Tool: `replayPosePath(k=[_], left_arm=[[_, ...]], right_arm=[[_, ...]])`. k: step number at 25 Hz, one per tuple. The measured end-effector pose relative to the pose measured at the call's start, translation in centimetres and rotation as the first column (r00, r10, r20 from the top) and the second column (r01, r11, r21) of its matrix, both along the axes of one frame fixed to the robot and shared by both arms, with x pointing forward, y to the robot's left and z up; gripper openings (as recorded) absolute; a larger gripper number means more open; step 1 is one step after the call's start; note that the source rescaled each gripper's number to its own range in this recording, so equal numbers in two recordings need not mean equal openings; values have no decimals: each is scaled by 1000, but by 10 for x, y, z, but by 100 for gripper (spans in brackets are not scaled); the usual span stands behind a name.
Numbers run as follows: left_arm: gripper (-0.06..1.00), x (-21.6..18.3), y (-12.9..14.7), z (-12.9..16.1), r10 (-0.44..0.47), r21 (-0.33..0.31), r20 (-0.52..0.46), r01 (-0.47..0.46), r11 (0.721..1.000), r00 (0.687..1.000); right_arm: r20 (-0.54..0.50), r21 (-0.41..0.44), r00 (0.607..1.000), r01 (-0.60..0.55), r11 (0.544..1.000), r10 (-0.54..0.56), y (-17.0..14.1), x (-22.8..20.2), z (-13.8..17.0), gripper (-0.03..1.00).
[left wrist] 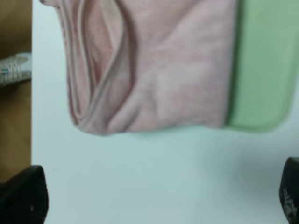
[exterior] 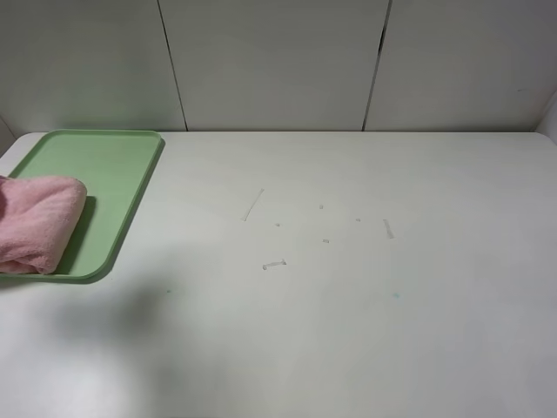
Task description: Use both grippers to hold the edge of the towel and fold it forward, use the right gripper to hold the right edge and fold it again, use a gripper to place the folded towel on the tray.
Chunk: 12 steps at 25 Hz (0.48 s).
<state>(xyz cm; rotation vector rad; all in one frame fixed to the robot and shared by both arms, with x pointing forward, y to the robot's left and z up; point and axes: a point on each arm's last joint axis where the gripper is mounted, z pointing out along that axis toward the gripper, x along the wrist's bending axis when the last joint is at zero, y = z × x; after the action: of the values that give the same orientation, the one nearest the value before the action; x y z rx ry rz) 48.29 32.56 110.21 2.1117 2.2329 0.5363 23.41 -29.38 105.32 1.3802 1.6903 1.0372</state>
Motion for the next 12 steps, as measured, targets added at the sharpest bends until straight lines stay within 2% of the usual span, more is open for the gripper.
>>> replayPosePath(k=[4,12], left_arm=[[100,-30,-16,10,-41,-56,27,42,998,999],[100,-100,-19,-11,-59,-86,37,62,994,998]], right_arm=[[0,0,1000,0,1000,0,0,0,0,100],[0,0,1000,0,1000,0,0,0,0,100]])
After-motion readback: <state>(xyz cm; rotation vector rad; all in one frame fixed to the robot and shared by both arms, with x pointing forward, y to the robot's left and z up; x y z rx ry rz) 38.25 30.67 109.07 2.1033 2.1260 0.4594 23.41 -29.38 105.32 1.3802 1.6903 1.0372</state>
